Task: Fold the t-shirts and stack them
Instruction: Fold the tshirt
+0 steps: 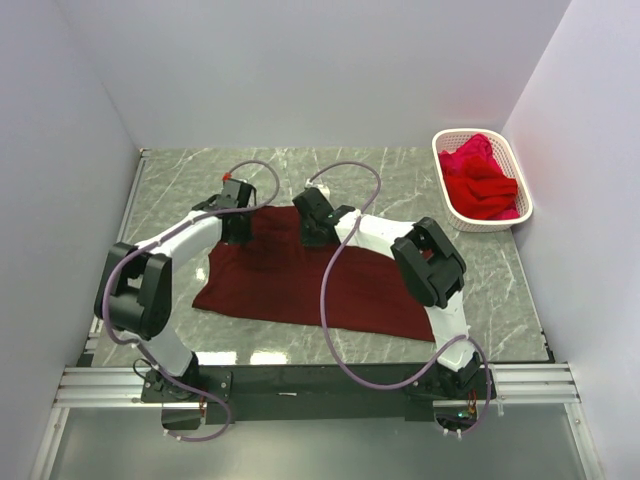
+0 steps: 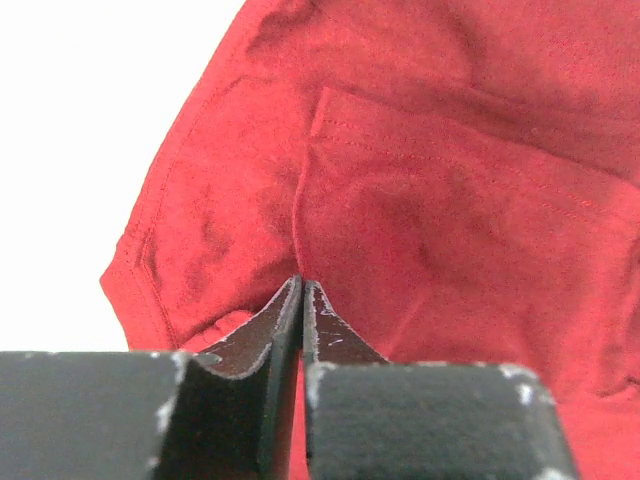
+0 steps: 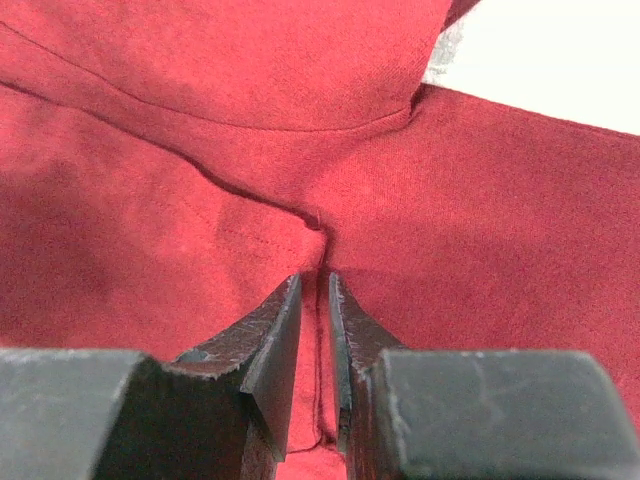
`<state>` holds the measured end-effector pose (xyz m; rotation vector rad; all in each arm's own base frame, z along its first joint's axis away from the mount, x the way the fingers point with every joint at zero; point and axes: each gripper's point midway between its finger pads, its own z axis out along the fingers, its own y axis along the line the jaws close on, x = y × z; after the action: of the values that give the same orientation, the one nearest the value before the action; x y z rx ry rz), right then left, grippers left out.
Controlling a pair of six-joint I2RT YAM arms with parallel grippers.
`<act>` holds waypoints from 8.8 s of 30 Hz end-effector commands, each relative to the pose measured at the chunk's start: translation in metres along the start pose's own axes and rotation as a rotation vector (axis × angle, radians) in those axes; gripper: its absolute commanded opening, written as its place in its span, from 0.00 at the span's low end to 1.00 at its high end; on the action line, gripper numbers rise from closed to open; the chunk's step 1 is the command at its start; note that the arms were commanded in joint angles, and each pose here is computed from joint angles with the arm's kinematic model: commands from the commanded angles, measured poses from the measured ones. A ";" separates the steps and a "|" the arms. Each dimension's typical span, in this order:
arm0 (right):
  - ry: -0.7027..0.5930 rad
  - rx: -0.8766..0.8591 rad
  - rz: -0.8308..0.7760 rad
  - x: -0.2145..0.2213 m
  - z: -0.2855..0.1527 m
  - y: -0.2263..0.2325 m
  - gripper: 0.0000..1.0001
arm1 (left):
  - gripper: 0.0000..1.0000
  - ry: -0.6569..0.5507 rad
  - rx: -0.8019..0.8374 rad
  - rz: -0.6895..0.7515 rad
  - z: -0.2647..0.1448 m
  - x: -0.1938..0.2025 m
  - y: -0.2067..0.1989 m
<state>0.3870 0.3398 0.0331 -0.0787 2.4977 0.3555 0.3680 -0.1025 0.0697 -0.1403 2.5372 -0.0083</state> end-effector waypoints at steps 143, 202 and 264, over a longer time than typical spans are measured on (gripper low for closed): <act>-0.057 -0.052 0.305 -0.098 0.024 -0.033 0.50 | 0.66 0.091 0.478 -0.234 0.101 -0.114 -0.052; -0.391 -0.248 -0.087 -0.098 -0.065 0.030 0.01 | 0.01 -0.030 0.387 -0.565 -0.032 -0.057 -0.028; -0.110 -0.136 0.025 -0.090 0.031 0.001 0.50 | 0.48 -0.088 0.497 -0.568 -0.049 -0.081 -0.009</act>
<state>0.4624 0.3412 0.0414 -0.0939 2.4194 0.4887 0.4045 -0.0987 0.1347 -0.7151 2.2717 -0.7909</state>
